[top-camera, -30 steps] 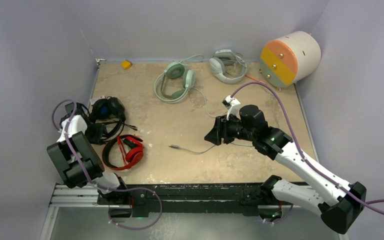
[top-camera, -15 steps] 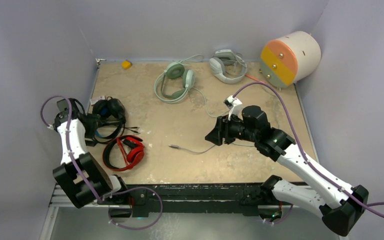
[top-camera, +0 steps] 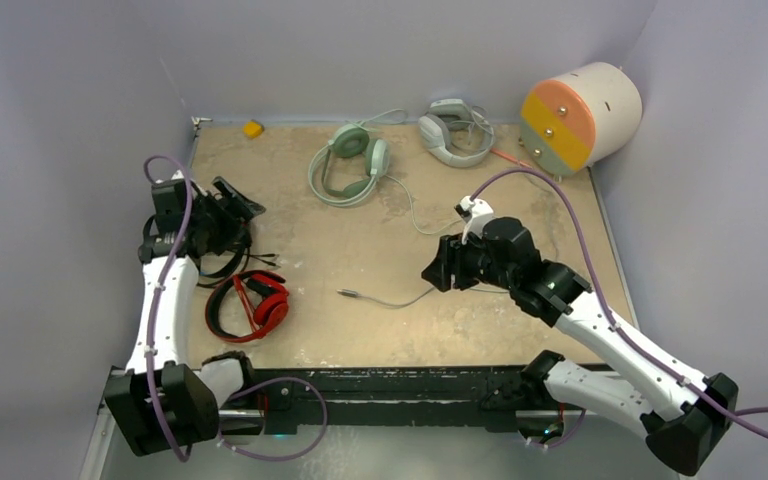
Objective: Wrap the headphones
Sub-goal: Move the headphones to the center of the board.
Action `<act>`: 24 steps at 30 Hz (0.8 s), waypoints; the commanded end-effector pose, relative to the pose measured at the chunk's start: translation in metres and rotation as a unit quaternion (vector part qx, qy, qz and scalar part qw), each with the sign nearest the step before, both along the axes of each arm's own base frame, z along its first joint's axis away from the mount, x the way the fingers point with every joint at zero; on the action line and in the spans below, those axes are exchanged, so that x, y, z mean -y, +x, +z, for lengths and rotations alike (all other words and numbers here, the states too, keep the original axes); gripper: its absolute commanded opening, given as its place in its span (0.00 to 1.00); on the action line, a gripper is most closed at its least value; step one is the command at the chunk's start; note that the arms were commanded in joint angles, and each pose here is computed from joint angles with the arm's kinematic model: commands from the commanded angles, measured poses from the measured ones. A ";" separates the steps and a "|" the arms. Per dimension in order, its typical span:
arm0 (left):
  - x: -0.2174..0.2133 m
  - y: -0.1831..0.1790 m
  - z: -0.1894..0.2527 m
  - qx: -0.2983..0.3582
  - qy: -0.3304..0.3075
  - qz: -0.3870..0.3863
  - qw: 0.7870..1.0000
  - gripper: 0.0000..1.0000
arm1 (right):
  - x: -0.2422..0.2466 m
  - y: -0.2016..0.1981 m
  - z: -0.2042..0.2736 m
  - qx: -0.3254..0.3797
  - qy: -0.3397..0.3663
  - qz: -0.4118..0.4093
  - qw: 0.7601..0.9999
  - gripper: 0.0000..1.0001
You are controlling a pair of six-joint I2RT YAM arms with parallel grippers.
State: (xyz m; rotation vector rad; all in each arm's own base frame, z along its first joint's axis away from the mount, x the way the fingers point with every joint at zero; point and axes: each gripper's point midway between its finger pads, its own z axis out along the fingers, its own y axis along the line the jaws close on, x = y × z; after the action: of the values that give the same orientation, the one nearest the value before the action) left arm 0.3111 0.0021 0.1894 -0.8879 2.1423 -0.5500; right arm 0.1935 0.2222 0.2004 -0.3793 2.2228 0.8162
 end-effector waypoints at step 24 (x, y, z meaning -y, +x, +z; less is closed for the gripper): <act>0.103 0.176 -0.102 -0.191 0.070 0.060 0.977 0.82 | 0.050 0.049 -0.032 0.143 -0.063 -0.136 0.978 0.59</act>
State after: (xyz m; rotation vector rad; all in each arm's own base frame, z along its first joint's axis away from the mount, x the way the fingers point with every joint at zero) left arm 0.4864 -0.1295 0.0872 -0.9548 2.4316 -0.4127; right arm 0.2338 0.1761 0.1618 -0.2324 2.0921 0.4724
